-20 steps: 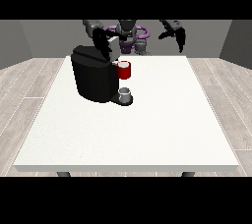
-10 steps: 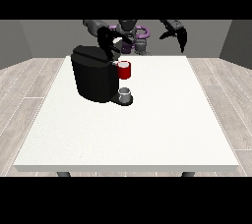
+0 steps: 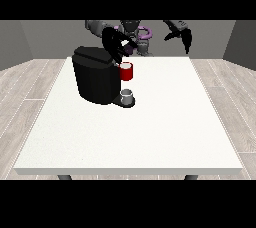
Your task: Insert the coffee pod into the coffee machine and close the lid
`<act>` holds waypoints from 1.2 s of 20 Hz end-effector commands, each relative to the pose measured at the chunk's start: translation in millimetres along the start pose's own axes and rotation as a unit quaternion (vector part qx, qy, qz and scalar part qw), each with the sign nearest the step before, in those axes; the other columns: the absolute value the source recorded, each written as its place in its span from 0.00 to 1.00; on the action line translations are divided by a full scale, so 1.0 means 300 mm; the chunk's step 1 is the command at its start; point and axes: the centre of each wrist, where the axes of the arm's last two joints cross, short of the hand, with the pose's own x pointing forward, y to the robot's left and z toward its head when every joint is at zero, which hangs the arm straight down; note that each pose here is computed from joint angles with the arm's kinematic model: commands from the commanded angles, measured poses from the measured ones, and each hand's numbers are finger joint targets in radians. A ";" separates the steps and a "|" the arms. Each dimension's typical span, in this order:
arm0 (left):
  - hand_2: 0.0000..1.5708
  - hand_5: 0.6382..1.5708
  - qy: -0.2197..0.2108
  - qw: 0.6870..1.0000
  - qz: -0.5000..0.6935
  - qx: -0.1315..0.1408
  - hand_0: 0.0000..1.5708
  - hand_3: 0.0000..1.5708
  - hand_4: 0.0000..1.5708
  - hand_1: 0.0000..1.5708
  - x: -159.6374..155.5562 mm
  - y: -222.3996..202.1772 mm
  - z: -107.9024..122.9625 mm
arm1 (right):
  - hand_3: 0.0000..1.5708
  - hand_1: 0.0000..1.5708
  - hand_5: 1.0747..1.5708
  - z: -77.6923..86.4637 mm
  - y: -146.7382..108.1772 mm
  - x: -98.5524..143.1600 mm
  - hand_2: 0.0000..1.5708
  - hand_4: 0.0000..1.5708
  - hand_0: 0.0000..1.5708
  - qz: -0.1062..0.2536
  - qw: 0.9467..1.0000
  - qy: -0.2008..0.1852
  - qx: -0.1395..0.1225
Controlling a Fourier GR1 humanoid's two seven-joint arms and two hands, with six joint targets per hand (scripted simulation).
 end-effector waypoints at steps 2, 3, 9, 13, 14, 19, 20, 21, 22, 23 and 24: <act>0.00 1.00 -0.011 1.000 0.008 -0.028 0.00 0.00 0.28 0.00 0.021 0.001 -0.021 | 0.00 0.00 1.00 0.021 0.082 0.222 0.00 0.03 0.00 -0.020 0.989 -0.137 0.044; 0.00 1.00 -0.008 0.999 0.013 -0.034 0.00 0.00 0.25 0.00 0.004 -0.026 -0.024 | 0.00 0.00 1.00 0.029 0.086 0.252 0.00 0.00 0.00 -0.024 0.989 -0.139 0.046; 0.00 1.00 -0.048 0.997 0.000 -0.058 0.00 0.00 0.24 0.00 0.077 -0.030 -0.100 | 0.00 0.00 1.00 0.028 -0.005 0.343 0.00 0.00 0.00 -0.010 0.988 -0.154 0.023; 0.00 1.00 -0.067 0.995 -0.002 -0.069 0.00 0.00 0.00 0.00 0.108 -0.046 -0.127 | 0.00 0.00 1.00 0.041 -0.066 0.331 0.00 0.00 0.00 -0.018 0.987 -0.160 0.005; 0.00 1.00 -0.073 0.994 -0.003 -0.082 0.00 0.00 0.14 0.00 0.130 -0.062 -0.142 | 0.00 0.00 1.00 0.042 -0.082 0.336 0.00 0.00 0.00 -0.018 0.988 -0.155 -0.008; 0.00 1.00 -0.096 0.992 -0.011 -0.084 0.00 0.00 0.19 0.00 0.195 -0.109 -0.191 | 0.00 0.00 1.00 0.046 -0.039 0.374 0.00 0.00 0.00 -0.045 0.980 -0.194 -0.002; 0.00 1.00 -0.110 0.990 -0.017 -0.088 0.00 0.00 0.17 0.00 0.193 -0.060 -0.179 | 0.00 0.00 1.00 0.040 -0.103 0.415 0.00 0.03 0.00 -0.050 0.976 -0.211 -0.012; 0.00 1.00 -0.108 0.989 -0.017 -0.097 0.00 0.00 0.19 0.00 0.186 -0.068 -0.161 | 0.00 0.00 1.00 0.025 -0.107 0.401 0.00 0.08 0.00 -0.051 0.978 -0.203 -0.012; 0.00 1.00 -0.100 0.990 -0.014 -0.099 0.00 0.00 0.20 0.00 0.192 -0.080 -0.170 | 0.00 0.00 1.00 0.026 -0.024 0.378 0.00 0.06 0.00 -0.048 0.976 -0.211 -0.005; 0.00 1.00 -0.092 0.991 -0.010 -0.094 0.00 0.00 0.22 0.00 0.169 -0.096 -0.149 | 0.00 0.00 1.00 0.018 -0.005 0.366 0.00 0.06 0.00 -0.055 0.978 -0.202 0.006; 0.00 1.00 -0.105 0.992 -0.009 -0.075 0.00 0.00 0.22 0.00 0.219 -0.022 -0.182 | 0.00 0.00 1.00 0.016 -0.016 0.391 0.00 0.00 0.00 -0.054 0.974 -0.219 0.005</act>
